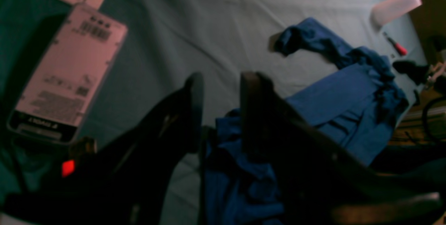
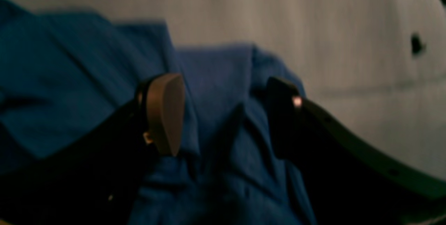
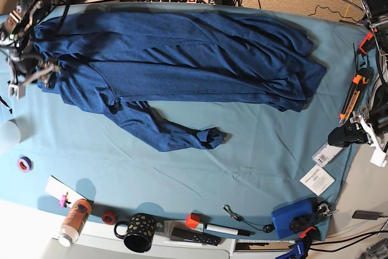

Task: Layout the t-shirt on the table in an organized manner, then fold the t-shirt properly
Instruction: 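Grasp the loose sleeve with the right gripper and fold it onto the shirt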

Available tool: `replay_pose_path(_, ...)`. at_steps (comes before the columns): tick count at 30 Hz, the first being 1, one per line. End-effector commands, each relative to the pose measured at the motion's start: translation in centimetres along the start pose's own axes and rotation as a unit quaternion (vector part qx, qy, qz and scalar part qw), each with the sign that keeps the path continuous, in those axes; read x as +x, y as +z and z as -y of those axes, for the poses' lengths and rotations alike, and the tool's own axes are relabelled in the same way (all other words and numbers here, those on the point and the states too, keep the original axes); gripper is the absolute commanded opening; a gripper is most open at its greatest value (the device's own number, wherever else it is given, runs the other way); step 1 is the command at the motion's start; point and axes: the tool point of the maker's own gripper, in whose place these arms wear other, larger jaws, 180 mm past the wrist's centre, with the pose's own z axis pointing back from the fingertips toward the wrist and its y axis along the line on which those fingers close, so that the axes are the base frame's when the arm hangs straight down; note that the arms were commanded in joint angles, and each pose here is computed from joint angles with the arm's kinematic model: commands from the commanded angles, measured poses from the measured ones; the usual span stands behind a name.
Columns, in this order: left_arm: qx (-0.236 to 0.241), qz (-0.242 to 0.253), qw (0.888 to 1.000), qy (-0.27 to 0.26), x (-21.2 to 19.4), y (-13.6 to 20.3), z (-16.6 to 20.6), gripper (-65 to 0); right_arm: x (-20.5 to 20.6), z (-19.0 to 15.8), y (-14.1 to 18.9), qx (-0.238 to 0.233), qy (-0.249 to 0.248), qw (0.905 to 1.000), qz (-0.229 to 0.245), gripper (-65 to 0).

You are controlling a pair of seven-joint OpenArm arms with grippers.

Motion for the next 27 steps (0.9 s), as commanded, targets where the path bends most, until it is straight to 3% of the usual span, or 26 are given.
replay_pose_path(1,0.003,0.024,0.999,-0.022,2.4,1.1,0.1,-45.8,2.7,0.6,0.5,-0.006,0.004,0.9992,0.039,-28.4)
replay_pose_path(7,0.004,0.024,0.999,-0.022,2.4,1.2,0.1,-45.8,8.8,-2.1,0.7,0.062,-0.043,0.9882,0.134,-28.4)
replay_pose_path(9,0.007,0.025,0.999,-0.024,2.6,1.4,0.0,-45.8,10.1,-3.1,0.6,0.079,-0.042,0.9859,0.142,-28.4)
replay_pose_path(13,0.015,0.025,0.999,-0.032,3.2,2.1,-0.3,-43.7,10.9,-6.7,-0.7,0.117,-0.007,0.9863,0.115,-28.4)
replay_pose_path(18,0.023,0.023,0.999,-0.037,3.5,2.7,-0.6,-41.7,8.9,-12.2,-5.2,0.173,0.033,0.9832,0.05,-28.4)
replay_pose_path(27,0.023,0.023,0.999,-0.037,3.5,2.7,-0.6,-41.7,6.3,-17.4,-11.8,0.238,0.029,0.969,-0.059,-28.4)
